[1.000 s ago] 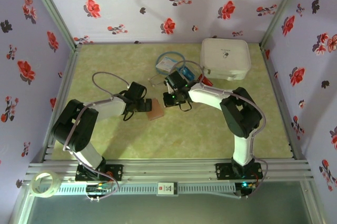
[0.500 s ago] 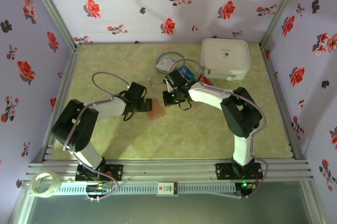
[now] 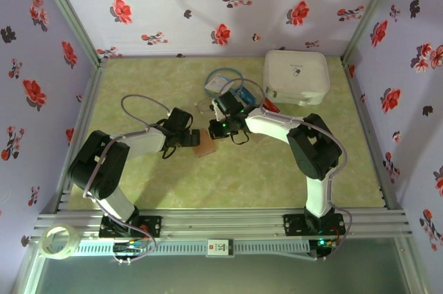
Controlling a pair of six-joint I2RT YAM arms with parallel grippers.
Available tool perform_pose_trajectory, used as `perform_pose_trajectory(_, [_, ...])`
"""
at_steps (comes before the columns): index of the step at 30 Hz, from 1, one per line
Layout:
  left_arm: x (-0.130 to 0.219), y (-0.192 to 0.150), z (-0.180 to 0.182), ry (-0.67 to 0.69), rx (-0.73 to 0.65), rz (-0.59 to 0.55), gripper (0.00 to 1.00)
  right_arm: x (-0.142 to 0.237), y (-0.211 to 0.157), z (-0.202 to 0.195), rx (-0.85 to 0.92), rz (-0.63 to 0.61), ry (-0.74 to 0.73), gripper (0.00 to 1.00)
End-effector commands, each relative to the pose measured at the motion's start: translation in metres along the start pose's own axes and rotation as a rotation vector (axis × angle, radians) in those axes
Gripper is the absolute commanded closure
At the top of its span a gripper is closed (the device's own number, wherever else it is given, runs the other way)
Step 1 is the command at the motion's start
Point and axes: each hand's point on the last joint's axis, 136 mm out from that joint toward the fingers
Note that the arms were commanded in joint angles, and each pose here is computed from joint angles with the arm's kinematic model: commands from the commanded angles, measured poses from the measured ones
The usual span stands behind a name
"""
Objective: Put the credit cards into the card holder
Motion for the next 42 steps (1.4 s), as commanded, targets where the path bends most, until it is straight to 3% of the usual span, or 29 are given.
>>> perform_pose_trajectory(1, [-0.014,-0.039,0.026,0.107,-0.067,0.104,0.0,-0.017,0.002,0.015,-0.008,0.005,0.056,1.0])
perform_pose_trajectory(20, [-0.016,-0.043,0.024,0.102,-0.068,0.107,0.0,-0.042,-0.013,0.014,-0.025,0.061,0.064,1.0])
perform_pose_trajectory(33, [-0.009,-0.034,0.018,0.071,-0.052,0.087,0.0,-0.064,-0.064,-0.014,-0.056,0.235,-0.035,1.0])
perform_pose_trajectory(42, [-0.005,-0.028,0.03,0.112,0.016,0.084,0.0,-0.065,-0.087,-0.021,-0.051,0.267,-0.073,1.0])
Point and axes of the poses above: each hand's point on the last joint's axis, 136 mm out from that joint toward the fingers, its own x axis back along the fingers, its own z axis along the line the jaws close on, y = z × x, and after that the axes turned 2 degrees about x, right-handed
